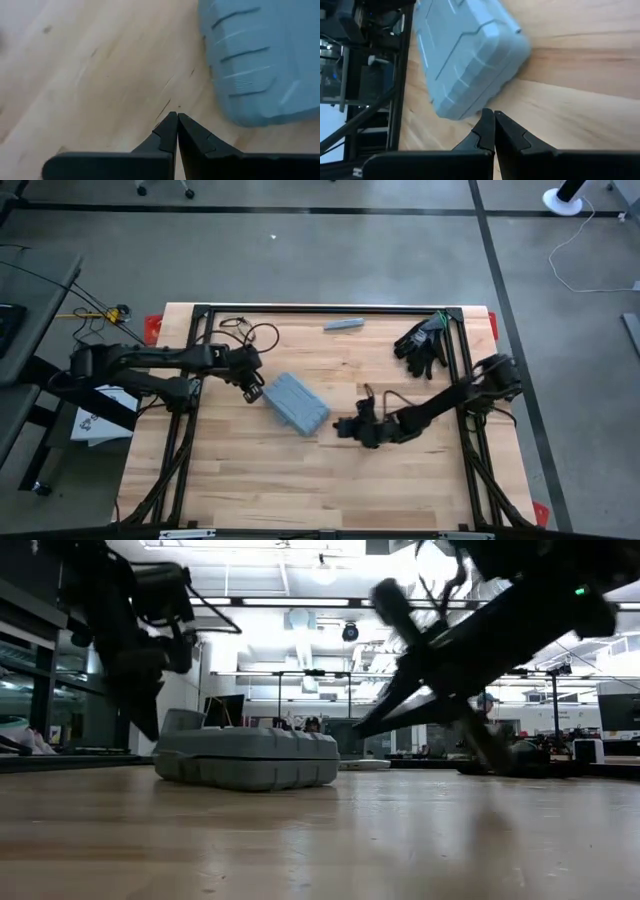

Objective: Prefit tool cases
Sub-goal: Open the gray prefit tool case

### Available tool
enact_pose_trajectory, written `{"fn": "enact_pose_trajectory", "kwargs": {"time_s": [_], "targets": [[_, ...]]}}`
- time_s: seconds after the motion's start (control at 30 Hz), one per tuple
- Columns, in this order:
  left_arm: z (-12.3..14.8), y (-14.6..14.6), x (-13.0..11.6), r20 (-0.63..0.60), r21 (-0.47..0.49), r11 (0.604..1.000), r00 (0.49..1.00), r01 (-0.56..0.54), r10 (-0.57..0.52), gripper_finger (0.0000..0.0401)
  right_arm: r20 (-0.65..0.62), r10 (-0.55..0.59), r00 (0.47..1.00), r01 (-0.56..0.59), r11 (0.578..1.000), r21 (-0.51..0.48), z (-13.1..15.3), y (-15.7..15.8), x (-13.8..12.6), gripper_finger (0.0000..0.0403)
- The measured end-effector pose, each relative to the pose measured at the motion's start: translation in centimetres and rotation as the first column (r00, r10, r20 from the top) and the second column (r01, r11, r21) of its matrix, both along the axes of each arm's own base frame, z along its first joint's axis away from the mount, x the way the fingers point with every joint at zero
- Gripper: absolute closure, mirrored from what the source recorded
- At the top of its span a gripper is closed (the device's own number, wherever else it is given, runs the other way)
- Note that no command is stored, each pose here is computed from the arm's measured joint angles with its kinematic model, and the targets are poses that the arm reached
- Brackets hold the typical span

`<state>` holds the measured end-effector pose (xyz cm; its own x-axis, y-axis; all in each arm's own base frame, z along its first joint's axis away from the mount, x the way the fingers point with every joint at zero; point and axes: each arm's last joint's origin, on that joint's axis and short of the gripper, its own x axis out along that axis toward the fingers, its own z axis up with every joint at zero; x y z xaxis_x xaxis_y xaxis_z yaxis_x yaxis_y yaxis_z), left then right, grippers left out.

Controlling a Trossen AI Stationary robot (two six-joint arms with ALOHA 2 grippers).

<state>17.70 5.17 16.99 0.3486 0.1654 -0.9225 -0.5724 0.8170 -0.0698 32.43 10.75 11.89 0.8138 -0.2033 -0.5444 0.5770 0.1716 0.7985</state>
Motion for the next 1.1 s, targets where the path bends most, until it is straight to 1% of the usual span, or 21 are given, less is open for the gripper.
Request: {"fn": "enact_pose_trajectory", "kwargs": {"time_s": [0.1,0.17,0.3,0.43,0.53,0.67,0.8,0.87,0.93,1.0,1.1], "targets": [[-0.6,0.1,0.5,0.013,-0.034,0.999,1.000,-0.008,0.008,0.0394,0.007,0.006,1.000,-0.006,1.000,-0.011,-0.1,0.3,1.7,0.0402],[-1.1,0.2,0.9,0.015,-0.064,0.998,1.000,0.006,-0.005,0.0394,0.009,0.022,1.000,-0.021,0.999,-0.024,0.0,0.4,2.7,0.0402],[-2.4,-0.2,1.8,0.008,-0.198,0.979,0.999,0.048,-0.047,0.0394,-0.028,0.036,0.999,-0.037,0.998,-0.052,0.2,0.2,4.0,0.0402],[-3.4,-1.4,2.5,0.004,-0.302,0.949,0.995,0.094,-0.097,0.0394,-0.059,0.023,0.998,-0.027,0.997,-0.067,0.4,-0.7,4.4,0.0402],[-3.4,-2.6,3.3,0.074,-0.374,0.914,0.988,0.156,-0.138,0.0394,-0.062,-0.003,0.998,-0.001,0.998,-0.068,0.5,-1.7,4.7,0.0402],[-2.7,-4.2,4.6,0.217,-0.422,0.870,0.960,0.254,-0.175,0.0394,-0.111,-0.035,0.993,0.023,0.994,-0.109,0.1,-3.7,4.9,0.0402],[-1.6,-5.3,6.1,0.371,-0.433,0.838,0.913,0.331,-0.168,0.0394,-0.148,-0.024,0.989,0.005,0.992,-0.130,0.0,-5.9,5.2,0.0402],[-0.7,-5.5,6.4,0.396,-0.430,0.835,0.903,0.343,-0.168,0.0394,-0.142,-0.039,0.989,0.020,0.991,-0.132,0.1,-6.6,5.3,0.0402],[0.5,-5.6,6.7,0.433,-0.400,0.836,0.881,0.377,-0.190,0.0395,-0.134,-0.044,0.990,0.024,0.989,-0.147,0.6,-7.0,5.3,0.0402],[1.6,-5.4,6.5,0.437,-0.353,0.854,0.875,0.382,-0.211,0.0399,-0.122,-0.026,0.992,0.007,0.987,-0.158,1.1,-6.8,5.3,0.0402],[2.8,-4.5,5.6,0.352,-0.248,0.912,0.908,0.326,-0.229,0.0400,-0.120,0.010,0.993,-0.029,0.987,-0.161,1.3,-5.8,5.2,0.0402]]}}
